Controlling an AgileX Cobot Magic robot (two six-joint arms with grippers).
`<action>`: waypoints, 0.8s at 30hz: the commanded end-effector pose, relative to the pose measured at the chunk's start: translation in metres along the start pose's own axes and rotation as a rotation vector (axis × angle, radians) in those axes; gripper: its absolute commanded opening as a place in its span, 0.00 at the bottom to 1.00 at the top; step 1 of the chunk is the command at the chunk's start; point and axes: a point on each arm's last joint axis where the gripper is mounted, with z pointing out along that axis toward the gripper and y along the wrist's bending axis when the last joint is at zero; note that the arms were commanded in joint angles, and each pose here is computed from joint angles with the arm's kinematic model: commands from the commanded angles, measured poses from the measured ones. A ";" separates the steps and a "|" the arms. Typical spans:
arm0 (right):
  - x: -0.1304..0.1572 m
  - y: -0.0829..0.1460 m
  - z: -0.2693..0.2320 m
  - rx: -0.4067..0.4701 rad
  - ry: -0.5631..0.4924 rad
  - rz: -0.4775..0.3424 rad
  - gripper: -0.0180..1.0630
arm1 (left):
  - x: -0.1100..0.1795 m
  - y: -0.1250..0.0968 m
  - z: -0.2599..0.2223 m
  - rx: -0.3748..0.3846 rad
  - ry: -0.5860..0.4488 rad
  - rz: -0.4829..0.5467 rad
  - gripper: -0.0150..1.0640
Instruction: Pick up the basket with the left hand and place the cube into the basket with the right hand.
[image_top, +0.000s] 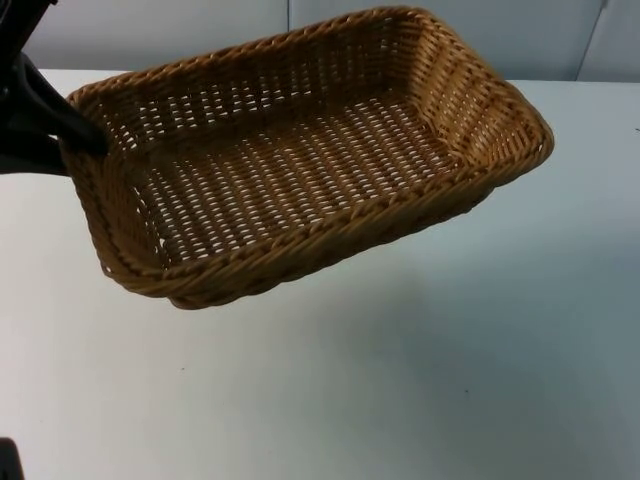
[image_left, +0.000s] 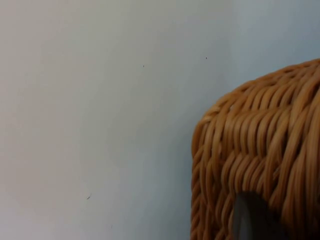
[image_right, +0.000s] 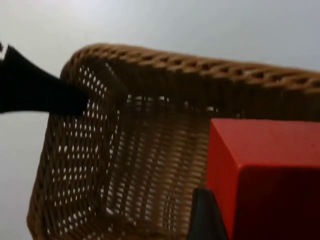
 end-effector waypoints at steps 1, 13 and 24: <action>0.012 0.002 -0.005 -0.006 0.017 0.001 0.01 | 0.000 -0.008 -0.004 0.043 -0.007 -0.010 0.01; 0.046 -0.003 0.036 -0.054 0.125 0.036 0.01 | 0.000 -0.008 -0.004 0.043 -0.007 -0.010 0.01; 0.045 -0.009 0.049 -0.024 0.078 0.023 0.12 | 0.000 -0.008 -0.004 0.043 -0.007 -0.010 0.01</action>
